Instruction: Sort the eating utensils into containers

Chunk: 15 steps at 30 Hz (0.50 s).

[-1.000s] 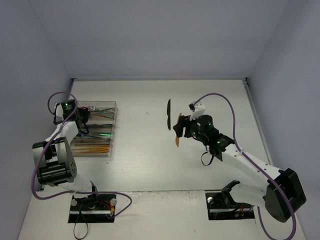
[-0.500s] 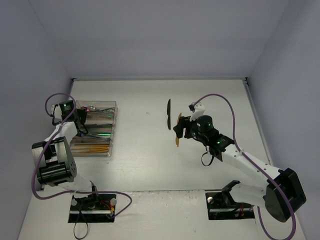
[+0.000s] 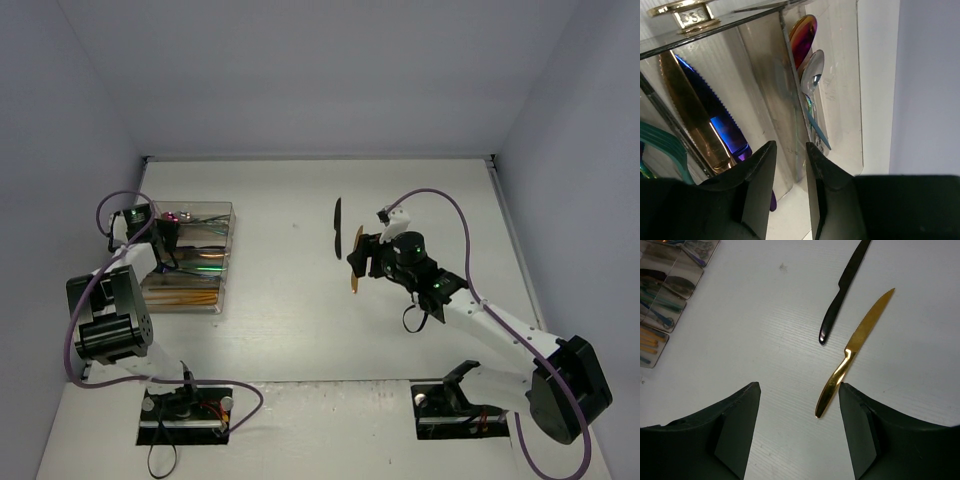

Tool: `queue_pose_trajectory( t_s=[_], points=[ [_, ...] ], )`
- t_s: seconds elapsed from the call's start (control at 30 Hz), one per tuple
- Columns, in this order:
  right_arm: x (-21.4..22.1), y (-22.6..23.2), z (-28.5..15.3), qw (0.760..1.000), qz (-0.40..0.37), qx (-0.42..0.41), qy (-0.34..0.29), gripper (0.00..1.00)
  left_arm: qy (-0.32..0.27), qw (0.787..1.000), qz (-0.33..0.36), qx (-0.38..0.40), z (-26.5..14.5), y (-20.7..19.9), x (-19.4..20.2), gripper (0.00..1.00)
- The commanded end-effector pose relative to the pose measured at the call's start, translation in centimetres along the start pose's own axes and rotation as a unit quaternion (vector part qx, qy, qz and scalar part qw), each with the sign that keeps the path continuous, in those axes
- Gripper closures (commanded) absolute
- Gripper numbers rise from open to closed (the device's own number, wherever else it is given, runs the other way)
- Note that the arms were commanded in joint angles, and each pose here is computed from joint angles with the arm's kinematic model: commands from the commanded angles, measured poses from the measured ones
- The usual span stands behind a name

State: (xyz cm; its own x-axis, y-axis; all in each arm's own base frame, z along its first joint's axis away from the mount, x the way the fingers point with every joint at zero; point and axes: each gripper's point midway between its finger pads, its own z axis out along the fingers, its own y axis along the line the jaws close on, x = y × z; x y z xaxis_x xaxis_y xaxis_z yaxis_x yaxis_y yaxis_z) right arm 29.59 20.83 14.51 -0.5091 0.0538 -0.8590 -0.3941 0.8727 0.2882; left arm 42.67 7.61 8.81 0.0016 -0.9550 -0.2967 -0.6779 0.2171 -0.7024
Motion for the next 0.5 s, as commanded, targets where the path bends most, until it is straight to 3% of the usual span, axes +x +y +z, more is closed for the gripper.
queue_pose_trajectory(
  t_s=[0.0,0.13,0.27,0.33,0.47],
  points=[
    [-2.1,-0.9,-0.2,0.998,0.020,0.031,-0.041,0.38,-0.019,0.999,-0.015,0.048,-1.7,-2.6,-1.1,0.72],
    [-1.7,-4.2,-0.1,0.990,0.052,0.125,-0.037,0.38,-0.015,0.997,0.012,0.070,-3.1,-4.3,-1.1,0.66],
    [-0.4,-6.1,1.3,0.981,0.058,0.186,0.003,0.37,0.000,0.990,0.123,0.075,-5.4,-6.5,0.7,0.55],
    [0.0,-6.3,2.3,0.977,0.060,0.201,0.022,0.37,0.005,0.978,0.193,0.085,-7.1,-8.3,2.1,0.49],
    [1.6,-6.5,4.6,0.973,0.068,0.212,0.062,0.37,0.024,0.928,0.356,0.105,-10.1,-10.0,6.3,0.37]
  ],
)
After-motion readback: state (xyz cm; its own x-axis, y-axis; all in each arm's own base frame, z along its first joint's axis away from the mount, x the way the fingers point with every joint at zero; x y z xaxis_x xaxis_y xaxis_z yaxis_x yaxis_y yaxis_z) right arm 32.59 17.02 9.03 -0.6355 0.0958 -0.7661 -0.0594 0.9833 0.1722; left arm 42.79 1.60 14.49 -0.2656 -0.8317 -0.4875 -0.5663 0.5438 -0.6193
